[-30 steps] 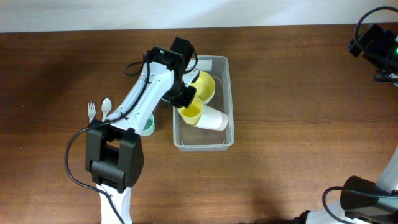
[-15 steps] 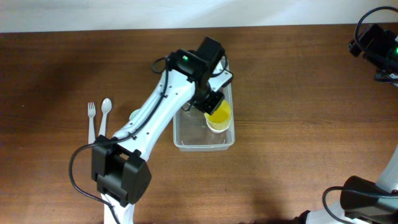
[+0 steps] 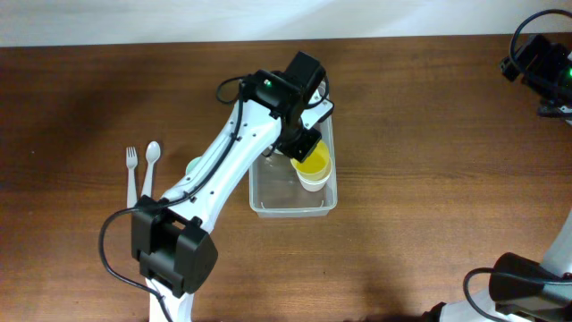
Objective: Pack container
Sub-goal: 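Place the yellow cup into the container beside the white cup, then grasp the teal cup rim with the left gripper, then stack the teal cup into the yellow cup and release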
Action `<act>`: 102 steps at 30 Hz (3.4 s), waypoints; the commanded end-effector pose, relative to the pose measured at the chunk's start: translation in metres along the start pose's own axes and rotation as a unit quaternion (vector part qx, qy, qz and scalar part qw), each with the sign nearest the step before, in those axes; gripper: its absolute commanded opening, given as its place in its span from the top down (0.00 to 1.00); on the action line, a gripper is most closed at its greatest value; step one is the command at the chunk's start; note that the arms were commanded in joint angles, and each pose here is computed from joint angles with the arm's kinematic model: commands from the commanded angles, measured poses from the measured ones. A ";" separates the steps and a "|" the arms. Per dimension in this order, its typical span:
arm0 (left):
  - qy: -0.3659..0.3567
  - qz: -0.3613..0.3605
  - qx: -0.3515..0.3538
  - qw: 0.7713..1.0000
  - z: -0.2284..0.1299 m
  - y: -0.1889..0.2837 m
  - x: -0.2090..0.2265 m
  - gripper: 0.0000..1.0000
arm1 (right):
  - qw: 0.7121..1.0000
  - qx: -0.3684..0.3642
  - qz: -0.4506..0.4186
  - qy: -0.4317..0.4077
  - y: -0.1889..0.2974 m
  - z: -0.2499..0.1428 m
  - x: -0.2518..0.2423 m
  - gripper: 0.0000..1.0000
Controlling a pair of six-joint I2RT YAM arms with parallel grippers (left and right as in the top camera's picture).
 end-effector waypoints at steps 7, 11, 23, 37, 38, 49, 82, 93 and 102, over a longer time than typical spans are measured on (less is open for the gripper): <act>0.023 0.099 -0.049 0.994 -0.014 0.096 0.034 0.99 | 1.000 -0.001 -0.003 -0.005 -0.001 0.001 -0.002 0.01; 0.054 0.083 0.004 0.995 -0.029 0.062 0.054 0.99 | 1.000 -0.001 -0.003 -0.005 -0.001 0.001 -0.002 0.01; 0.065 0.041 0.066 0.995 -0.049 -0.059 0.063 0.98 | 1.000 -0.001 -0.003 -0.005 -0.001 0.001 -0.002 0.01; 0.066 0.049 0.035 0.996 -0.024 -0.024 0.069 0.58 | 1.000 -0.001 -0.003 -0.005 -0.001 0.001 -0.002 0.01; 0.068 0.055 0.026 0.996 -0.022 -0.007 0.071 0.57 | 1.000 -0.001 -0.003 -0.005 -0.001 0.001 -0.002 0.01; 0.224 0.074 0.087 0.968 -0.105 0.083 0.130 0.52 | 1.000 -0.001 -0.003 -0.005 -0.001 0.001 -0.002 0.01; 0.183 0.049 -0.067 0.980 -0.065 0.101 0.109 0.98 | 1.000 -0.001 -0.003 -0.005 -0.001 0.001 -0.002 0.01; 0.073 0.043 -0.007 0.996 -0.023 0.032 0.039 0.98 | 1.000 -0.001 -0.003 -0.005 -0.001 0.001 -0.002 0.01; 0.084 0.085 0.059 0.991 -0.027 -0.015 0.058 0.98 | 1.000 -0.001 -0.003 -0.005 -0.001 0.001 -0.002 0.01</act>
Point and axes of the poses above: each gripper's point midway between its finger pads, its own y axis back along the fingers, its own x axis along the line the jaws close on, z = x × y, the point moved 5 cm from there along y, back along the fingers, and after that the axes turned 2 degrees about -y, right-handed, at the moved point
